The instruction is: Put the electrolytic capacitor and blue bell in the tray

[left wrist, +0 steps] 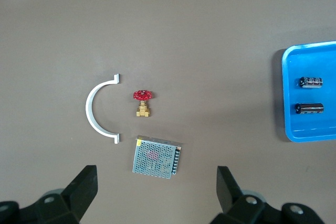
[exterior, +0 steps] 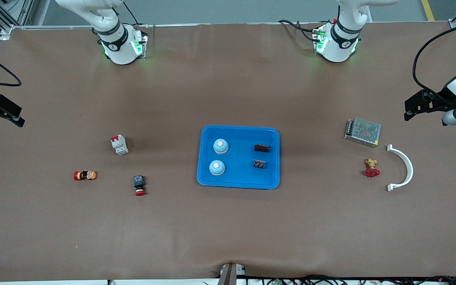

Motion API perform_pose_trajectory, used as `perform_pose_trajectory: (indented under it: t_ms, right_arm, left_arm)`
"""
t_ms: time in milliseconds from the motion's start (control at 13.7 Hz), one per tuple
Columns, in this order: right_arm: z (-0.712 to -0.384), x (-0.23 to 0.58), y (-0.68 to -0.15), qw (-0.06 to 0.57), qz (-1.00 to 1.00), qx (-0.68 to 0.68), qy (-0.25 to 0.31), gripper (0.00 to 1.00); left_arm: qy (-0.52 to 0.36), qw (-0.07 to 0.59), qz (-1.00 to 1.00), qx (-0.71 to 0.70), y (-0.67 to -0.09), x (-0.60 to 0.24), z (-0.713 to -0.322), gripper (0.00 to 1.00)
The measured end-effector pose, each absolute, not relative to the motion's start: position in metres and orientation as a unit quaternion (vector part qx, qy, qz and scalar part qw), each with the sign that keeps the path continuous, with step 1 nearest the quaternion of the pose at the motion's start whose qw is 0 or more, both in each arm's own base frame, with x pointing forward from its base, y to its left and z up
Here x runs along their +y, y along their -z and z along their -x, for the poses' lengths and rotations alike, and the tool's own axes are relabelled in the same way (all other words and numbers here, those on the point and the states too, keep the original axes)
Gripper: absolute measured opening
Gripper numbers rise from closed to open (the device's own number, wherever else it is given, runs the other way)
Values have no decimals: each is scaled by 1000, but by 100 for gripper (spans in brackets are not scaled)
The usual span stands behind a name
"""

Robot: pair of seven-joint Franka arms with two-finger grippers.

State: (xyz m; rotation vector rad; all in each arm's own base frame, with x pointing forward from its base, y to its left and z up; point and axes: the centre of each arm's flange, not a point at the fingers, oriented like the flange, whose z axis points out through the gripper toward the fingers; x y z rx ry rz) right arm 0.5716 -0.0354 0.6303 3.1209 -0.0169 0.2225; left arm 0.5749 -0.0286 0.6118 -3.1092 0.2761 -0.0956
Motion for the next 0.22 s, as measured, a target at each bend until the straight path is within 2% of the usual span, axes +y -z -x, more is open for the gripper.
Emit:
perform_pose_trajectory:
  t_ms: [219]
  right_arm:
    - [-572,-35,-630,6,-997,-5,-71,100]
  left_arm:
    - [30,9,996,88,-611,-29,-575,100]
